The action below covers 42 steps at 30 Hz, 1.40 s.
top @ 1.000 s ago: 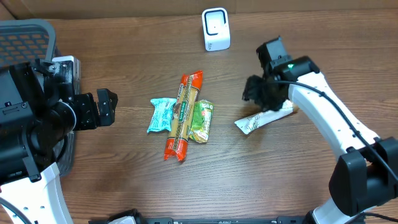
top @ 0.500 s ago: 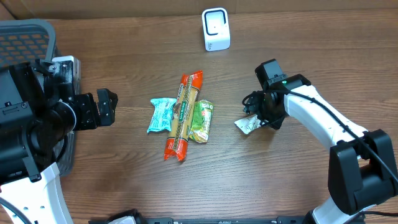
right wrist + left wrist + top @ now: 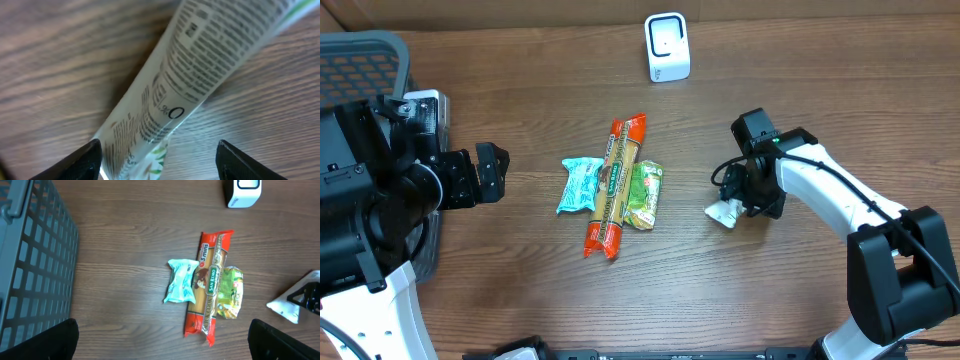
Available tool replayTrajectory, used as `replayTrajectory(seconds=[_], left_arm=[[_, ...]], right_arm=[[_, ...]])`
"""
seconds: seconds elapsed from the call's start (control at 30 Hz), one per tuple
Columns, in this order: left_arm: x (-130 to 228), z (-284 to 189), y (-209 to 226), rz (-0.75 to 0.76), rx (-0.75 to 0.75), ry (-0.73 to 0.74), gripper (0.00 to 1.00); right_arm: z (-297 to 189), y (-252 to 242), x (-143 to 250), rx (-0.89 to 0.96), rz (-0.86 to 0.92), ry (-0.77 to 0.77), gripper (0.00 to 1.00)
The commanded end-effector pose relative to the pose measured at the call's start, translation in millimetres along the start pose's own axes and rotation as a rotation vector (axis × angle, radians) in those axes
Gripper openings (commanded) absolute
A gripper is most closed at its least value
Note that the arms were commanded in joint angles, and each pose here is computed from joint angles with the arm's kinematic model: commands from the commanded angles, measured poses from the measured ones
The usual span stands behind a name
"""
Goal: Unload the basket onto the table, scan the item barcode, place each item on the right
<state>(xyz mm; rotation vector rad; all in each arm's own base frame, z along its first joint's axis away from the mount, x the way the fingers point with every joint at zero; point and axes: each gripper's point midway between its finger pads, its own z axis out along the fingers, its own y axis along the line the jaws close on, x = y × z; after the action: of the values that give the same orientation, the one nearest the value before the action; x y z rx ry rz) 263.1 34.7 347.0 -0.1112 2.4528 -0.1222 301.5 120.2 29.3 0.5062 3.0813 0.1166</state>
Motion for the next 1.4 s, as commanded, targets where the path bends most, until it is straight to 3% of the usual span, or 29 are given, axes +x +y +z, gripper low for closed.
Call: replayTrajectory(seconds=[0.0, 0.27, 0.6, 0.87, 1.0, 1.17, 1.37], left_arm=[[2, 0, -1, 0.014, 0.012, -0.001, 1.0], [2, 0, -1, 0.014, 0.012, -0.001, 1.0], [2, 0, -2, 0.014, 0.013, -0.001, 1.0], [2, 0, -1, 0.014, 0.012, -0.001, 0.99], [2, 0, -1, 0.014, 0.012, -0.001, 1.0], [2, 0, -1, 0.014, 0.012, -0.001, 1.0], [2, 0, -1, 0.014, 0.012, -0.001, 0.99]], right_arm=[[3, -9, 3, 0.041, -0.097, 0.003, 0.73], [2, -23, -5, 0.057, -0.152, 0.007, 0.78], [23, -2, 9, -0.254, -0.126, 0.104, 0.76], [35, -9, 12, -0.234, -0.111, 0.086, 0.2], [34, -9, 9, -0.241, -0.108, 0.082, 0.05], [12, 10, 1, -0.365, -0.159, 0.096, 0.04], [-59, 66, 7, -0.758, -0.534, 0.057, 0.04]])
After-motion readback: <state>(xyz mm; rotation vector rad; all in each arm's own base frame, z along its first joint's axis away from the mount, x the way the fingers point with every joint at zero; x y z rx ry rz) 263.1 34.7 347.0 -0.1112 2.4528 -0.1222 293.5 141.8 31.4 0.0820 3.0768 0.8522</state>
